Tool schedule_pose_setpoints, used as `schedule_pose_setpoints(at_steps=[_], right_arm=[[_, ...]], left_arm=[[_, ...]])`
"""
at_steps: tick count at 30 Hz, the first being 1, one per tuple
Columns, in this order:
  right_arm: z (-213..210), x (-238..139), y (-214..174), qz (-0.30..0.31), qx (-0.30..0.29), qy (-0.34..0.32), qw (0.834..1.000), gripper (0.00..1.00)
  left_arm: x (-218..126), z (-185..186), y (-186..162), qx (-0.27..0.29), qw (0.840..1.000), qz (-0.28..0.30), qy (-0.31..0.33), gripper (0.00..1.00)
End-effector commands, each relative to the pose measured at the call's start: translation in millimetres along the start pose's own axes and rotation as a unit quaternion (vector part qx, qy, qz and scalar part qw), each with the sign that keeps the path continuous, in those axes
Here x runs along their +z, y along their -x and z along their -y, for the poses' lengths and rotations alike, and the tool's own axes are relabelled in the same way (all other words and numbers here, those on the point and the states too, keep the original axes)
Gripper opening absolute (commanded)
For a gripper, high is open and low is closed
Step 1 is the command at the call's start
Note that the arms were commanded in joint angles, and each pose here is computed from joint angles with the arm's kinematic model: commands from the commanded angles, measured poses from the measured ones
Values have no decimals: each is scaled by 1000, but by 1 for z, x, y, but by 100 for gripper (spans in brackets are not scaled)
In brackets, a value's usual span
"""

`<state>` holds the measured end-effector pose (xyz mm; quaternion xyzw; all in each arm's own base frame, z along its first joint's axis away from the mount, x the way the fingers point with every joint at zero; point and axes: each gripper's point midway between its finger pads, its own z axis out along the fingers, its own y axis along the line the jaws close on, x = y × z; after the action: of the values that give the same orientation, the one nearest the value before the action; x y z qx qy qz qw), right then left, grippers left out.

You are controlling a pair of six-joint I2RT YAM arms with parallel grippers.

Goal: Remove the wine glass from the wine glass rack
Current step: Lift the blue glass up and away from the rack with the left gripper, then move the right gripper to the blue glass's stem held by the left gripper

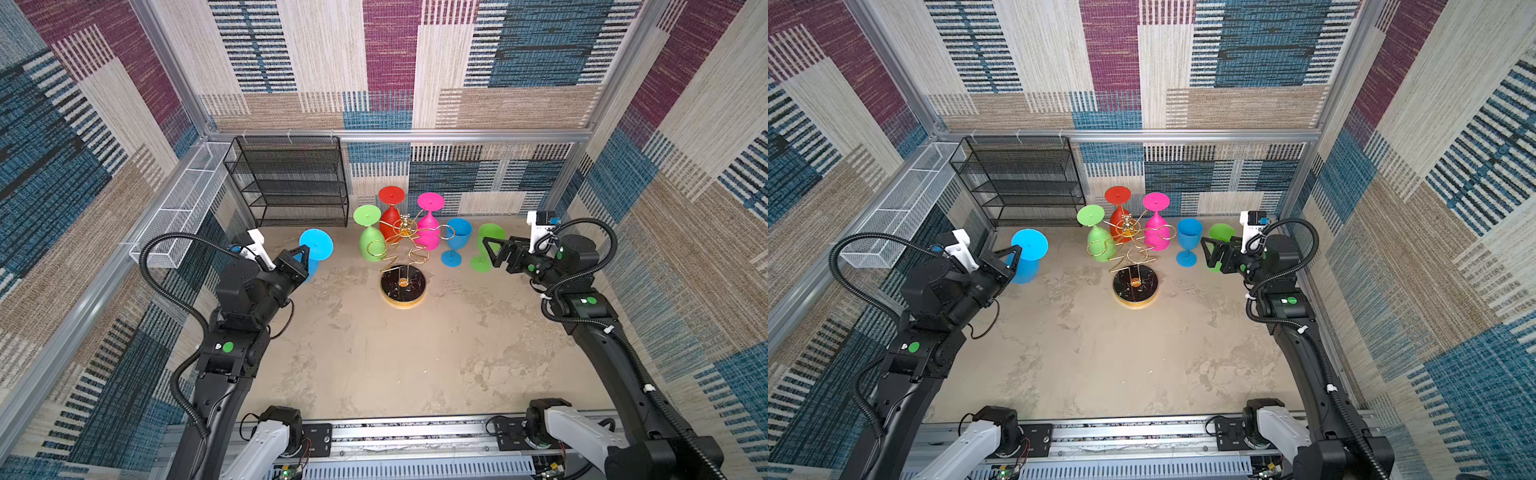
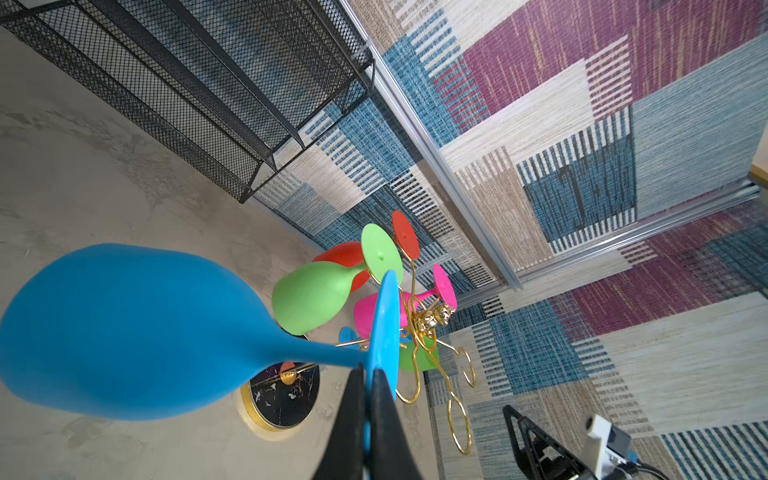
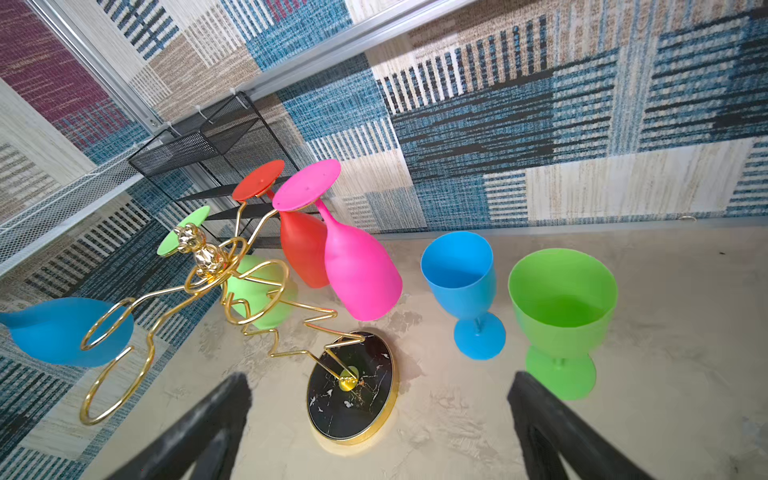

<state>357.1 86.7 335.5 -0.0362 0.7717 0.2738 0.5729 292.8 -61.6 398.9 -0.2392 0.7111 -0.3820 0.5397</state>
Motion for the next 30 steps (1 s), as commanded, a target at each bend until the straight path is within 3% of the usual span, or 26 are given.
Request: schedule_pose_setpoints(at_steps=[1,9,14,19,25,30], right_arm=[[-13,-5,17,23,-18,22,999,99],[-42,-24,48,64,-67,61,994,99],[-76,-42,67,106,-102,126,981,99],[-120,-54,74,136,-164,186,959,99],[-173,-61,71,167,-226,249,927,99],[-207,-51,60,166,-261,285,907,99]], left_arm=[[-10,22,2,-30,997,-33,-56,0],[-35,77,19,-30,986,-64,-148,0],[-65,125,29,12,977,-77,-200,0],[-81,151,30,34,966,-95,-236,0],[-73,164,27,-1,948,-135,-288,0],[-69,171,33,-7,944,-138,-299,0]])
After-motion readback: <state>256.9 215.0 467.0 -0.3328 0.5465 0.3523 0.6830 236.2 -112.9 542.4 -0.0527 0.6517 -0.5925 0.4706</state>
